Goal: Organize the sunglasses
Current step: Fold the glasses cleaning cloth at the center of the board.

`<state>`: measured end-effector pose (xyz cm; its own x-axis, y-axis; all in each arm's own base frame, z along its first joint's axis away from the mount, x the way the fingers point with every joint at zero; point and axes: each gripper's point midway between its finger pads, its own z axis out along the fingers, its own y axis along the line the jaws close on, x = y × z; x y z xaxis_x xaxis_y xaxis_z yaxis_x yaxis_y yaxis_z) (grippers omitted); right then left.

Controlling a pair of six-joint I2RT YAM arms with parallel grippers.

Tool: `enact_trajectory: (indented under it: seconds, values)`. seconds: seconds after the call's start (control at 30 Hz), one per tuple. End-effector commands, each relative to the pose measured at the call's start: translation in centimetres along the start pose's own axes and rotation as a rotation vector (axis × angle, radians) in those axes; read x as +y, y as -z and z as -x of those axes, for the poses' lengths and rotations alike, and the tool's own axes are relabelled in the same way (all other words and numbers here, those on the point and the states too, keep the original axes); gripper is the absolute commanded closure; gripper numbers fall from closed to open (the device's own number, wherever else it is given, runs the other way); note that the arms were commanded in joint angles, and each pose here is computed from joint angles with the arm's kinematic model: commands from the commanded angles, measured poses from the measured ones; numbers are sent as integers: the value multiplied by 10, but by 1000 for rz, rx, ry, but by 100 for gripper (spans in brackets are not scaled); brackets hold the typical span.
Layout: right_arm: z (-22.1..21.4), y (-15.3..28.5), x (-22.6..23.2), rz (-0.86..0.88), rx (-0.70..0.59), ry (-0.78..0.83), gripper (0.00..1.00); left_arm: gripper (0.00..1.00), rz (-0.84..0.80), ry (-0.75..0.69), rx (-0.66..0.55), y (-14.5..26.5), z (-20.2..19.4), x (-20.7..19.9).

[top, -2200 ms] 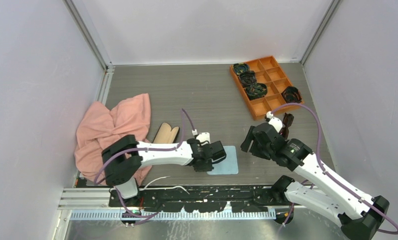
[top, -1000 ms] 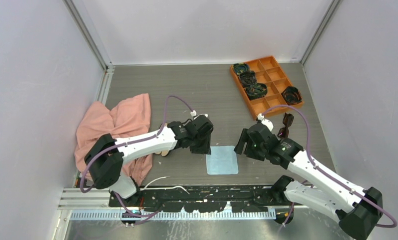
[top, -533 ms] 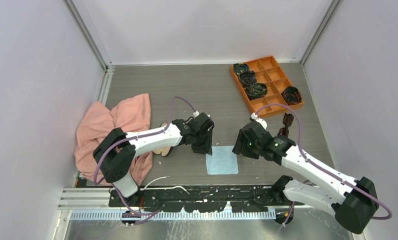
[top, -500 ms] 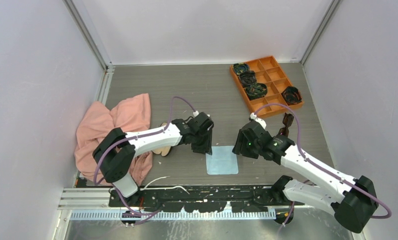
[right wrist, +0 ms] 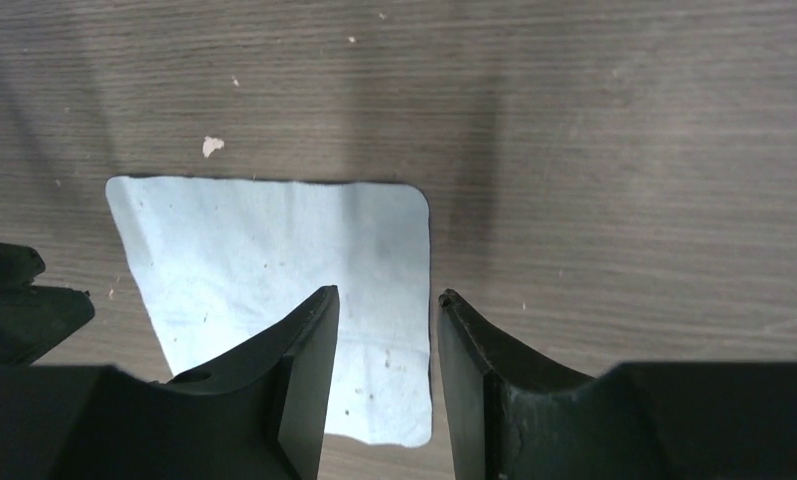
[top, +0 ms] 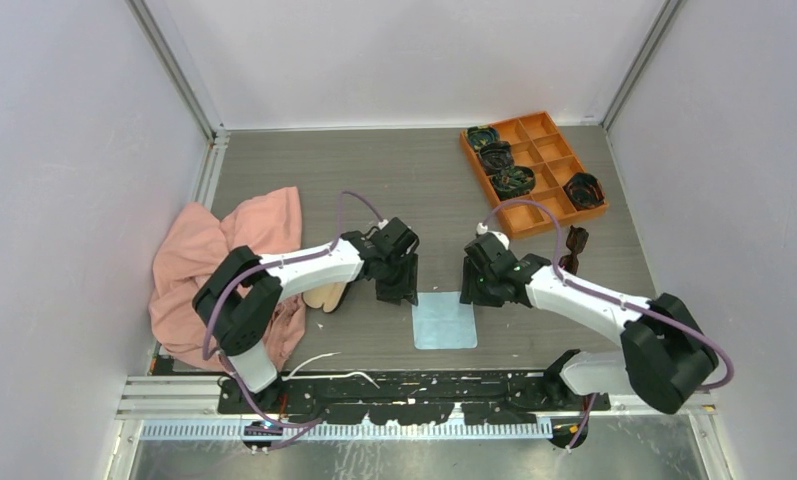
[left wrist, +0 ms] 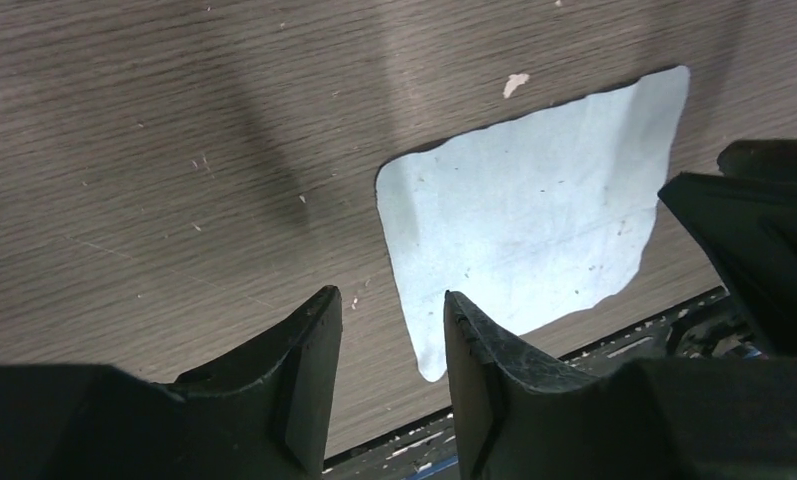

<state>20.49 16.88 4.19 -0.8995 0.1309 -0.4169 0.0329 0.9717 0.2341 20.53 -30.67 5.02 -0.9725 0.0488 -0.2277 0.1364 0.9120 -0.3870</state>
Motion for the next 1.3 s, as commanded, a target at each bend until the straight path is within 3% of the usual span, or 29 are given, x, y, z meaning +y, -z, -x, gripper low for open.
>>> enact_trajectory:
  seconds: [0.0, 0.57, 0.9, 1.27]
  values:
    - [23, -11, 21, 93, -37, 52, 53, 58, -7, -28, -13, -4, 10, -2]
    - [36, -24, 2, 68, -30, 64, 55, 69, 16, 14, -46, -30, 28, 5]
    - [38, -23, 0, 56, -18, 69, 57, 73, 4, 34, -3, -42, 24, 7]
    - [29, -28, 1, 70, 26, 76, 60, 86, -5, 39, 22, -49, 21, 5]
